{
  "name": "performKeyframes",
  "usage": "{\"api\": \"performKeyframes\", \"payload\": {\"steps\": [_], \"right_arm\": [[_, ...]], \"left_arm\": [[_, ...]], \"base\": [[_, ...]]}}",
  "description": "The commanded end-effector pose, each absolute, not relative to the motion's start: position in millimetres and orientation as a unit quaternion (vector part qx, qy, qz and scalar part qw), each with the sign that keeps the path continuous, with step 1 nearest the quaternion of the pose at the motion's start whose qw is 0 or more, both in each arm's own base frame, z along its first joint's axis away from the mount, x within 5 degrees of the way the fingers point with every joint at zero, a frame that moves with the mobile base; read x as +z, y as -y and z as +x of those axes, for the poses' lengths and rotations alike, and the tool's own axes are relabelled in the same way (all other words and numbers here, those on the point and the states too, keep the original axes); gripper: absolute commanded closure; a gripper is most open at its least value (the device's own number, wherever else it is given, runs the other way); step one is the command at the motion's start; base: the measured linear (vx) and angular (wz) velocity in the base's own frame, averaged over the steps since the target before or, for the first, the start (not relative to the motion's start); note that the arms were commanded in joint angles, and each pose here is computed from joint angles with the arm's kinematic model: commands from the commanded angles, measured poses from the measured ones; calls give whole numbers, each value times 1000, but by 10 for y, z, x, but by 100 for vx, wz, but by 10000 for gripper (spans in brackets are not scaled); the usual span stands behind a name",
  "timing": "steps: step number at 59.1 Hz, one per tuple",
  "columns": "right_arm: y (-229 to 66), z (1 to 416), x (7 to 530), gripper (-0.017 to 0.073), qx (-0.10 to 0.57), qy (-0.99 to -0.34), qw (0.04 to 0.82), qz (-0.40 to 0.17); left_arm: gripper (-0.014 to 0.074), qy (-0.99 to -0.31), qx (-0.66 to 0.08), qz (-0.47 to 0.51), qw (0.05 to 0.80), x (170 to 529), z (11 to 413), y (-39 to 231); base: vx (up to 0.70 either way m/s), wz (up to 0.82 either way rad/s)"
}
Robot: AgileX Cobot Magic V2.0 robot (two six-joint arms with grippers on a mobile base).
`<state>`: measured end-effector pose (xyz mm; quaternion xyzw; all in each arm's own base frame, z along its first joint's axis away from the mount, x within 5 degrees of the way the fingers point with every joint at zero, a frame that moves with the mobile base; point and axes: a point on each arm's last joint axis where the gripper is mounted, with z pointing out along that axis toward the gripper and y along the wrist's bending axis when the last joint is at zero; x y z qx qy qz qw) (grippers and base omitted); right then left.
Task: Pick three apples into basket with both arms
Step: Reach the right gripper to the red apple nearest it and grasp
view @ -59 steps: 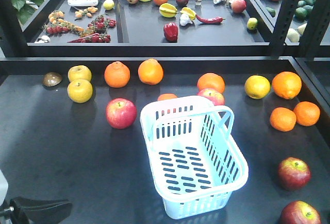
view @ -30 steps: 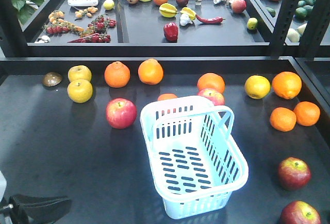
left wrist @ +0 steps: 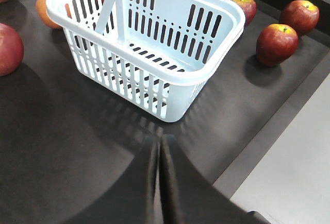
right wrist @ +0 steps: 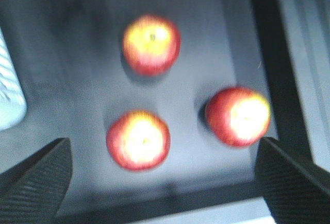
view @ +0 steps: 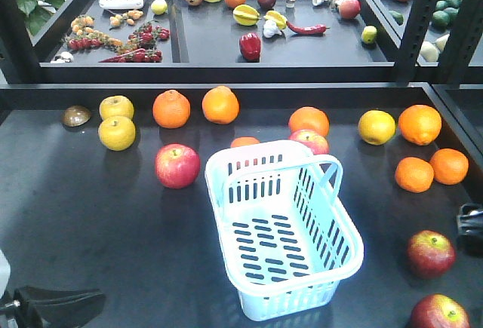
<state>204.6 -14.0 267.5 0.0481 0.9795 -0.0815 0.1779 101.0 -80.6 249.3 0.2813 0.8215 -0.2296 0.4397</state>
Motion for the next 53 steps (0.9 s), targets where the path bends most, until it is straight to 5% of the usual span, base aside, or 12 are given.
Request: {"api": "performKeyframes", "payload": {"steps": [1,23,31,53], "right_arm": [[145,2198,2588,-141,-83,-984,154,43],[278,2515,1865,-100,-26,-998,13,62],[293,2578,1748,-92,24,-997,13,70],[321,2624,1548,-81,16,-998,-16,63]], "left_arm": [[600,-812,-240,261,464,2610,1043,816],[600,-813,-242,265,458,2602,1032,820],[600,-813,-242,265,459,2603,1034,819],[600,-813,-241,264,460,2605,1036,818]], "base": [[0,0],[0,0],[0,0],[0,0]]}}
